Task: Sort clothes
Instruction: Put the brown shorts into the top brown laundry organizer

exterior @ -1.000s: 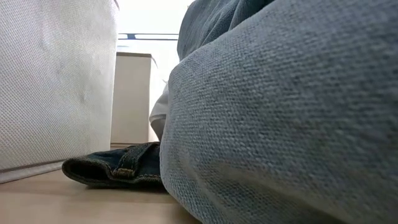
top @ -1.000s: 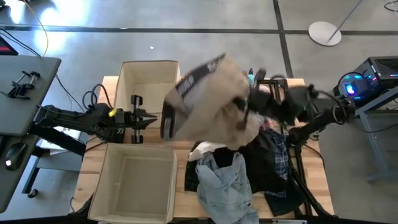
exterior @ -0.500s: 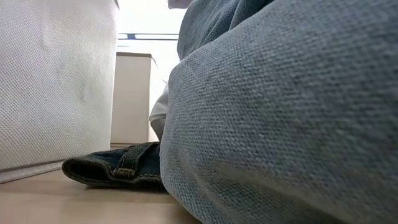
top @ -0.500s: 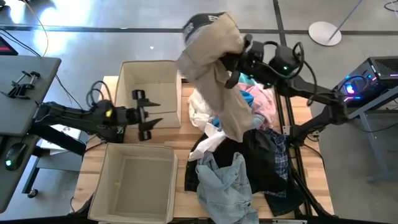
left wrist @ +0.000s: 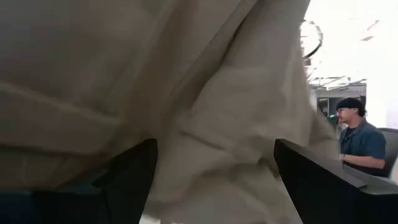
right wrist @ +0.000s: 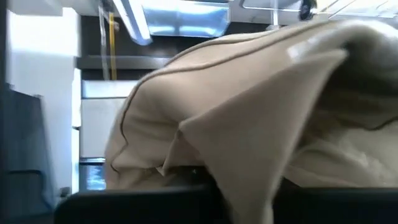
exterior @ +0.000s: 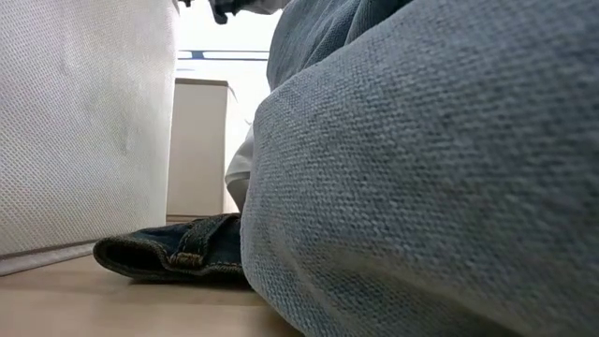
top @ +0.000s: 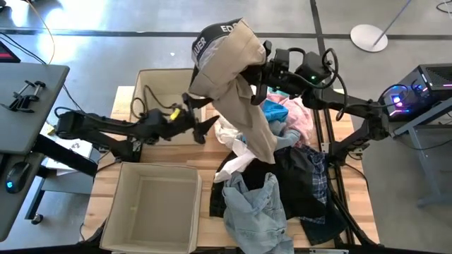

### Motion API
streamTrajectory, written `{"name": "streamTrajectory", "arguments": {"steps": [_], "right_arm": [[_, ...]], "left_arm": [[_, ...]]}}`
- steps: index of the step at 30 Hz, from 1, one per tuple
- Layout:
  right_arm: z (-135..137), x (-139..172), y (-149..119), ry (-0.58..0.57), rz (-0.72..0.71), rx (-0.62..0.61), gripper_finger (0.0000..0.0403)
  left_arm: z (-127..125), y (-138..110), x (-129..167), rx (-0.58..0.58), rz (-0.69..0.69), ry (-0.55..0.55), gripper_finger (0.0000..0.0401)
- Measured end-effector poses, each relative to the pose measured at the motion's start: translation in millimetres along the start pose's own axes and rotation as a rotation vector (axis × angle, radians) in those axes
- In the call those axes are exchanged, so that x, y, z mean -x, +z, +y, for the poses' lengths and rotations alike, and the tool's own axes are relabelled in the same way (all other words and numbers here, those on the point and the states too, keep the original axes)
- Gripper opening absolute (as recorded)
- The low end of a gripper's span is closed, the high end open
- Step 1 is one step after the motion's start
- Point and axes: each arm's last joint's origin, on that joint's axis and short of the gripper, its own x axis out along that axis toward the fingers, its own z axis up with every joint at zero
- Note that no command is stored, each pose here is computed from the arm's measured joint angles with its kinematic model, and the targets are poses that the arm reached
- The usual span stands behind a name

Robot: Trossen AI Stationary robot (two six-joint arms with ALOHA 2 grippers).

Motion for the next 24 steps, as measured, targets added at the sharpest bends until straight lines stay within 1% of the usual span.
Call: {"name": "streamTrajectory", "arguments": {"steps": [2,5,8,10,13,19,21,24], "right_arm": [[1,0,2,0.026,-0.013,-0.020,0.0003],[3,2,7,0.050,-0.034,-0.017,0.0003],[4,6,17,0.070,-0.096,-0.007,0.0003],[5,9,25,0.084,-0.140,0.000,0.0003],[6,10,28,0.091,-0.154,0.024,0.0003],[4,2,9,0.085,-0.062,0.041,0.0003],[4,2,9,0.083,-0.072,0.052,0.0003],[4,6,19,0.065,-0.126,0.118,0.0003]], "left_arm": [[1,-8,-6,0.039,0.021,0.011,0.0317],[3,-22,-11,0.094,0.061,0.022,0.0317],[4,-34,-14,0.114,0.096,0.023,0.0318],[3,-36,-16,0.120,0.071,-0.032,0.0318],[1,-32,-18,0.139,-0.033,-0.143,0.0318],[0,-27,-19,0.138,-0.236,-0.213,0.0318],[-1,-28,-19,0.147,-0.228,-0.232,0.0317],[-3,-35,-20,0.124,-0.137,-0.278,0.0317]]}}
